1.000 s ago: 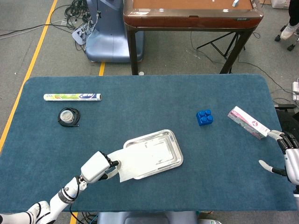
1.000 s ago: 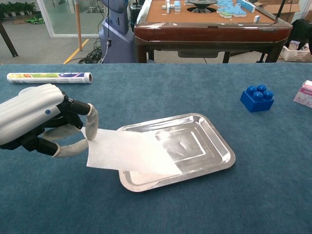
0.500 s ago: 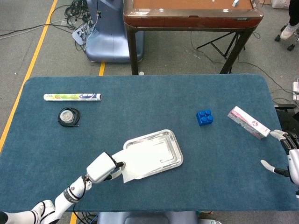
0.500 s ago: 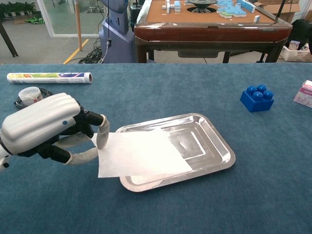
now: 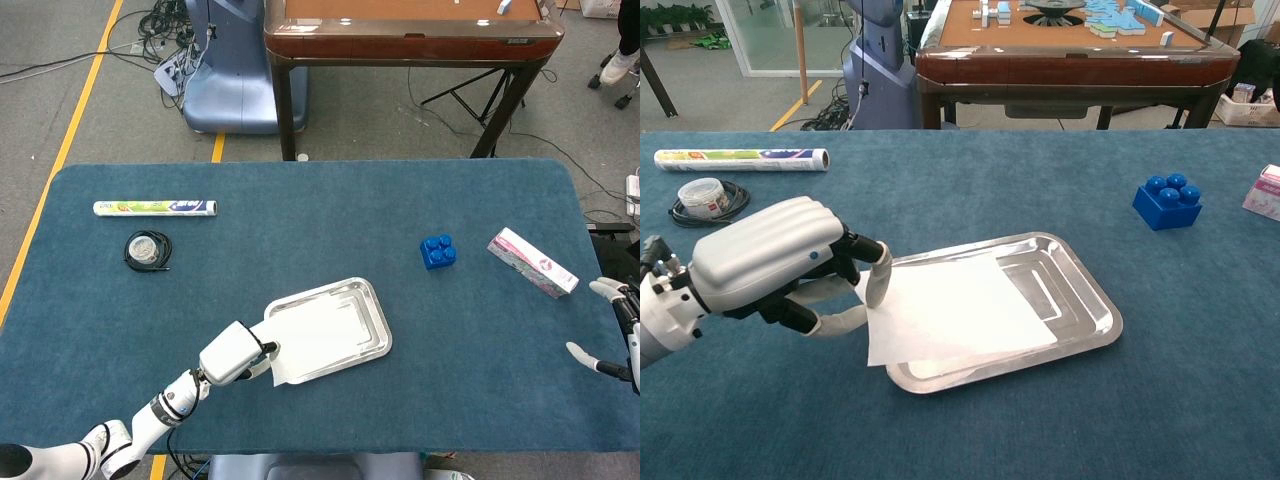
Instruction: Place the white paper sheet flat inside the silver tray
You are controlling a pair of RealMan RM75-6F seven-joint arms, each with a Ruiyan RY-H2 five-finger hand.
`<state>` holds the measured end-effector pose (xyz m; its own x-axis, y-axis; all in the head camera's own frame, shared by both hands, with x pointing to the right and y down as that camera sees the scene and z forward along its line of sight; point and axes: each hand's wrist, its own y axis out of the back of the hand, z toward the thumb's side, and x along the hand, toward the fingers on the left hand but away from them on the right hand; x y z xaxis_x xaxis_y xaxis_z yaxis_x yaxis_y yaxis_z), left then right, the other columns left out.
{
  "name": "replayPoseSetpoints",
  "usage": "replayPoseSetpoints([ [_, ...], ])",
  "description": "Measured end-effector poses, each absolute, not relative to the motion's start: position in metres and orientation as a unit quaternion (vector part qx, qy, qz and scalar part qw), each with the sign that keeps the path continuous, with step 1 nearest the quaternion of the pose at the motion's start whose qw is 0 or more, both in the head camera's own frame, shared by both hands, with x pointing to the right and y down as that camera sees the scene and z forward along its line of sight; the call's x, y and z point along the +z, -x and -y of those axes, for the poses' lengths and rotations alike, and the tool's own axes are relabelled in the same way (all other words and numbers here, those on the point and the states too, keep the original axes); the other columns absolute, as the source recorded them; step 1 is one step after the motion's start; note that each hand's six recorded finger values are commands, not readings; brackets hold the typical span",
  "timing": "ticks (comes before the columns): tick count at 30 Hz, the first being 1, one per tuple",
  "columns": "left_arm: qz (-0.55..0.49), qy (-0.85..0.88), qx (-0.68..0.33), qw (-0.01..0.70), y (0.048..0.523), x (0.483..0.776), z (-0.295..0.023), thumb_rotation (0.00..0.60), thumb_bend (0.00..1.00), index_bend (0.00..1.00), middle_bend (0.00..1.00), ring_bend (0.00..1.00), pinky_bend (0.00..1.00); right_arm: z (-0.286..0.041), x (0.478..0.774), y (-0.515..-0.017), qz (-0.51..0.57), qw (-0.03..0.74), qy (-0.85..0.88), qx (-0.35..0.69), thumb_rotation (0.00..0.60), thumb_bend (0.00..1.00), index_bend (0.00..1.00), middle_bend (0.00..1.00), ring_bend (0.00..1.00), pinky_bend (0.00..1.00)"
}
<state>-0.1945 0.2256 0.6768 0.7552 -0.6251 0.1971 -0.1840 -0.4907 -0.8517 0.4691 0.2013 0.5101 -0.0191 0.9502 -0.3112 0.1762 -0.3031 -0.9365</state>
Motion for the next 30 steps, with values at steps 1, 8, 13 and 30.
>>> replayPoseSetpoints([
  [1,-0.244,0.826,-0.25,0.442,0.194,0.678,-0.225,0.6,0.42,0.65,1.0,1.0,1.0,-0.201,0.509,-0.47,0.469,0.359,0.601,0.538,0.6,0.0,0.23,0.23,0.13,0.29],
  [8,-0.236,0.821,-0.247,0.458,0.188,0.683,-0.223,0.6,0.41,0.64,1.0,1.0,1.0,-0.201,0.508,-0.471,0.472,0.359,0.6,0.537,0.6,0.0,0.23,0.23,0.13,0.29],
  [13,-0.234,0.819,-0.238,0.466,0.18,0.685,-0.221,0.6,0.41,0.63,1.0,1.0,1.0,-0.201,0.507,-0.471,0.473,0.358,0.6,0.536,0.6,0.0,0.23,0.23,0.13,0.29],
  [30,-0.223,0.808,-0.245,0.487,0.162,0.69,-0.22,0.6,0.38,0.53,1.0,0.99,1.0,-0.2,0.503,-0.475,0.482,0.358,0.598,0.53,0.6,0.0,0.23,0.23,0.13,0.29],
])
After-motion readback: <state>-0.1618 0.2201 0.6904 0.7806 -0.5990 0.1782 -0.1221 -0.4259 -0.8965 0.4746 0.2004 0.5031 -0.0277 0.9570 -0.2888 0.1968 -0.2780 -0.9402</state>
